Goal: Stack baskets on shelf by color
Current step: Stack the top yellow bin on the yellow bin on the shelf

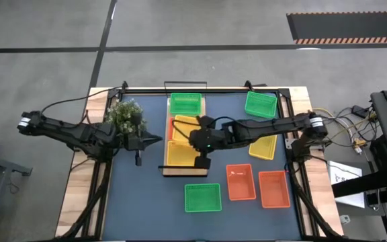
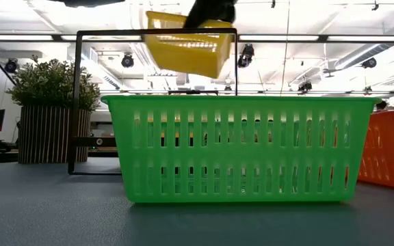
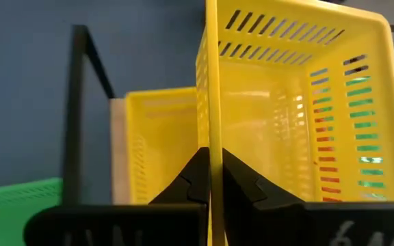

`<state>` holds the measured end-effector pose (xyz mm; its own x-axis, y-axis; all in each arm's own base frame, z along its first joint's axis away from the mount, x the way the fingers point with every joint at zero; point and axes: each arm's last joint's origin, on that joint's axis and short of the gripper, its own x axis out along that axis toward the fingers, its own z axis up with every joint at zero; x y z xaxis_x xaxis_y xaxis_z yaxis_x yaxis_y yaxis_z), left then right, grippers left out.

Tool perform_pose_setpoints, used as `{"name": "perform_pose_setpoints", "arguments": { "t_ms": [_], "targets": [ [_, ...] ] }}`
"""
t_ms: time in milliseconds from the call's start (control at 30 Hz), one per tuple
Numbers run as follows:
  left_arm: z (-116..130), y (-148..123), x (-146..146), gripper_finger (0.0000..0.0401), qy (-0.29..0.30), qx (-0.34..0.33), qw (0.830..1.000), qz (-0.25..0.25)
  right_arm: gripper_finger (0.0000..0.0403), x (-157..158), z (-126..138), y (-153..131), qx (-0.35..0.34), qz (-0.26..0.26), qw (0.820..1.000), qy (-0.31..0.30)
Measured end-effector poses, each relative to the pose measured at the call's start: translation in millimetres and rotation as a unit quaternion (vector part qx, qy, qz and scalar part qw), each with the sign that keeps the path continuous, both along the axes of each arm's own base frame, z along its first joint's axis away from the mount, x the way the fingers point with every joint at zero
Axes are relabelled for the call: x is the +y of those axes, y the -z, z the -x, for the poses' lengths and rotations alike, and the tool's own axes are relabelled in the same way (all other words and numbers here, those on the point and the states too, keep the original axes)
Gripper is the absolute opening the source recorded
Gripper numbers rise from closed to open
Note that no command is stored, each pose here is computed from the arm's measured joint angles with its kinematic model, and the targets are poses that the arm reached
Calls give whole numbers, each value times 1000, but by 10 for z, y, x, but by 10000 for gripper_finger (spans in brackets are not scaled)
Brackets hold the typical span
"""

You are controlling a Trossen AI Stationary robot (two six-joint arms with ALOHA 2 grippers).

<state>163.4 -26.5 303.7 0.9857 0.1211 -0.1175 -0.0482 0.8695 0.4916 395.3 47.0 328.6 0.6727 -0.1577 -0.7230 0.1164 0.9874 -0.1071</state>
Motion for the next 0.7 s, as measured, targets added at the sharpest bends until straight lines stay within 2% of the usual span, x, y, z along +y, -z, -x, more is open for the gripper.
{"name": "perform_pose_setpoints", "arguments": {
  "t_ms": [367, 700],
  "targets": [
    [37, 71, 8, 2, -1, 11, 1000, 6, 9, 312, -337, 169, 48, -14, 999, -20],
    [127, 125, 28, 2, -1, 1, 1000, 12, 9, 349, -519, 451, 103, -3, 994, -20]
  ]
}}
